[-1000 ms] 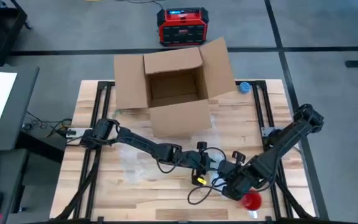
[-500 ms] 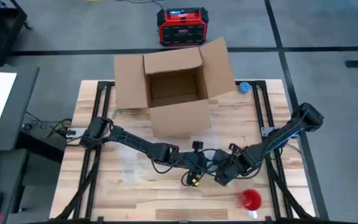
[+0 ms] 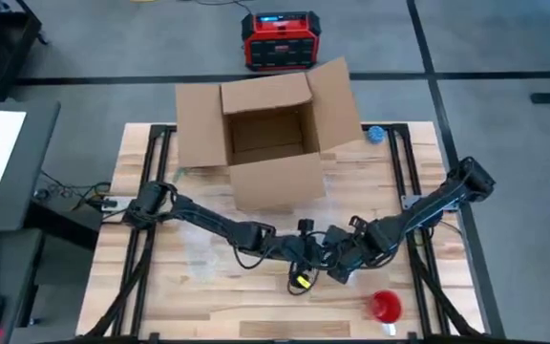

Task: Wrap mug
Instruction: Wrap the green patterned mug into the bubble wrap

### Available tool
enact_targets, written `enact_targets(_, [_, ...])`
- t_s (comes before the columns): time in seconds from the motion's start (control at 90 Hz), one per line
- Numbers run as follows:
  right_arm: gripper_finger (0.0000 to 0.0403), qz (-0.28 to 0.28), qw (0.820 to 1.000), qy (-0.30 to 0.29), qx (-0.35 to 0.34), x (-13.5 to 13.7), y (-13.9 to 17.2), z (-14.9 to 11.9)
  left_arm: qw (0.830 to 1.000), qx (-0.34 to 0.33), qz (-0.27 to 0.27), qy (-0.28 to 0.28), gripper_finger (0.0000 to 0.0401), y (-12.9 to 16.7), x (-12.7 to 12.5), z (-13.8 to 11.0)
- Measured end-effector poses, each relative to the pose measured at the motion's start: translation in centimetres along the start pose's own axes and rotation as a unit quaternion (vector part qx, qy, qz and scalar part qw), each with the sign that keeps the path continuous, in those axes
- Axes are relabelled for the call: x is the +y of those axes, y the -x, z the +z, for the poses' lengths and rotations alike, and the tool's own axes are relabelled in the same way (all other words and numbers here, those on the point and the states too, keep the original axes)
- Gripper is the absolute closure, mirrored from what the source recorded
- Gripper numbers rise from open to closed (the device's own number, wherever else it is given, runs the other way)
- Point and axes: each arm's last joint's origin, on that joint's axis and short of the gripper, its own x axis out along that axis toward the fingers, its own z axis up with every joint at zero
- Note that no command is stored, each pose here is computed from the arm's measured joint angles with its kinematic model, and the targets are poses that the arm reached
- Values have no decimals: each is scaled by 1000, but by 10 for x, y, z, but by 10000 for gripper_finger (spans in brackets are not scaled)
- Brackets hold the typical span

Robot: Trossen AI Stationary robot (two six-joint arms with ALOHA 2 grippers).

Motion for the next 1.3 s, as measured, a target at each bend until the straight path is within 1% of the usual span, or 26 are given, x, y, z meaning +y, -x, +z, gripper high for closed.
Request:
enact_targets(0.211, [403,20,1000,6,-13,10,25,4,1000,5,6,15,294,-2,5,-2])
enact_targets(0.367, [403,11,998,14,-58,14,33,4,1000,7,8,16,294,-2,6,-3])
enact_targets(0.456, [403,3,998,12,-54,14,26,6,1000,7,7,16,294,-2,5,-3])
enact_targets(0.578, [403,-13,1000,2,-25,4,-3,4,1000,12,5,13,294,0,3,-2])
enact_targets(0.722, [403,3,1000,-11,-12,-9,-37,1,999,45,2,-1,294,11,-1,-1])
enact_targets(0.867, [403,24,1000,-10,5,-19,-55,2,997,72,13,-24,294,18,-8,-4])
enact_targets(0.967, [403,23,1000,-11,9,-23,-56,4,996,75,29,-37,294,20,-9,-3])
enact_targets(1.089, [403,20,1000,-1,15,-22,-53,4,996,78,31,-39,294,28,-8,1])
enact_targets(1.244, [403,14,1000,15,18,-15,-37,6,997,67,36,-33,294,46,-5,15])
enact_targets(1.3, [403,14,1000,21,17,-13,-28,6,996,72,44,-32,294,51,-3,17])
